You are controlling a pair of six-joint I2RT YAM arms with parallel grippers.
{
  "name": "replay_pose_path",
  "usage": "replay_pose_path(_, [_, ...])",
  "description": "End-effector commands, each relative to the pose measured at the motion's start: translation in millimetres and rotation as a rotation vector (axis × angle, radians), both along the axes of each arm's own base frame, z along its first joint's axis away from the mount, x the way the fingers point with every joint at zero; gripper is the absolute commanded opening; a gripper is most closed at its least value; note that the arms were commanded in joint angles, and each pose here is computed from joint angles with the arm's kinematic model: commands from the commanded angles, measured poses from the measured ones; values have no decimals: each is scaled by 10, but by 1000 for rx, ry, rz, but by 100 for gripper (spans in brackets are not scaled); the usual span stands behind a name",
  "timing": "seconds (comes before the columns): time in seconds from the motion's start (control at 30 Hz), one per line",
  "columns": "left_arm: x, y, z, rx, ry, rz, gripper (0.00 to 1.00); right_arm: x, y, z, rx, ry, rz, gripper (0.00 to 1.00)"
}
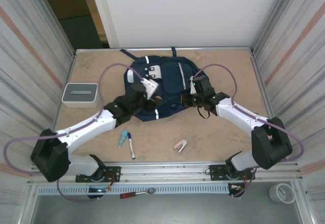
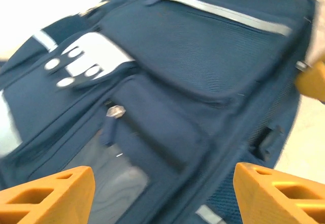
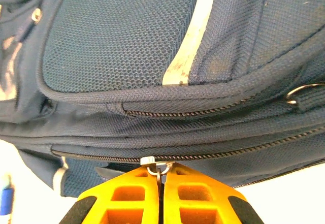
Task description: Pack the student bag
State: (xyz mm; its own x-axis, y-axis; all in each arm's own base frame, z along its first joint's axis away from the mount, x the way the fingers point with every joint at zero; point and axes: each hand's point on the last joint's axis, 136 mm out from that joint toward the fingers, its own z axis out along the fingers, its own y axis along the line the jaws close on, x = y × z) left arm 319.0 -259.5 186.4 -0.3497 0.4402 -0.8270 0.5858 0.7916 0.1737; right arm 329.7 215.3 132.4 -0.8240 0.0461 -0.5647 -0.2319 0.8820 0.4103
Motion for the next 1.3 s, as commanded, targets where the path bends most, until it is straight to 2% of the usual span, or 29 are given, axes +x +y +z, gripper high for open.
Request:
replay_pose_path(0.0, [96, -198, -149, 251, -133, -93, 72, 1, 127, 400, 121, -22, 40, 0])
replay_pose_path(0.13, [158, -456, -400, 377, -155, -143, 72, 2, 88, 418, 147, -8, 34, 0])
replay_pose_path(0.23, [250, -527, -495, 411, -156, -135, 69, -21, 76, 426, 158, -8, 32, 0])
replay_pose_path(0.33, [285, -588, -561, 422, -153, -149, 62, -49, 60, 413, 158, -6, 30, 0])
replay_pose_path(0.4, [293, -611, -603, 427, -149, -157, 55, -67, 29, 392, 153, -2, 22, 0])
replay_pose_path(0.57, [259, -628, -591, 407, -164, -179, 27, -99, -118, 332, 120, 9, -19, 0])
replay_pose_path(0.73, [224, -574, -508, 350, -183, -204, 7, -47, -528, 183, -48, 12, -139, 0])
replay_pose_path(0.97, [352, -154, -416, 316, -182, -114, 4, 83, -968, 111, -132, 21, -265, 0])
replay_pose_path(1.13, [407, 186, -374, 264, -170, -41, 5, 144, -757, 192, -18, 12, -211, 0])
replay_pose_path(1.2, [425, 287, -353, 266, -176, -15, 12, 150, -643, 235, 22, 5, -184, 0])
replay_pose_path(1.27, [409, 321, -302, 280, -187, -3, 24, 142, -556, 296, 57, -8, -168, 0])
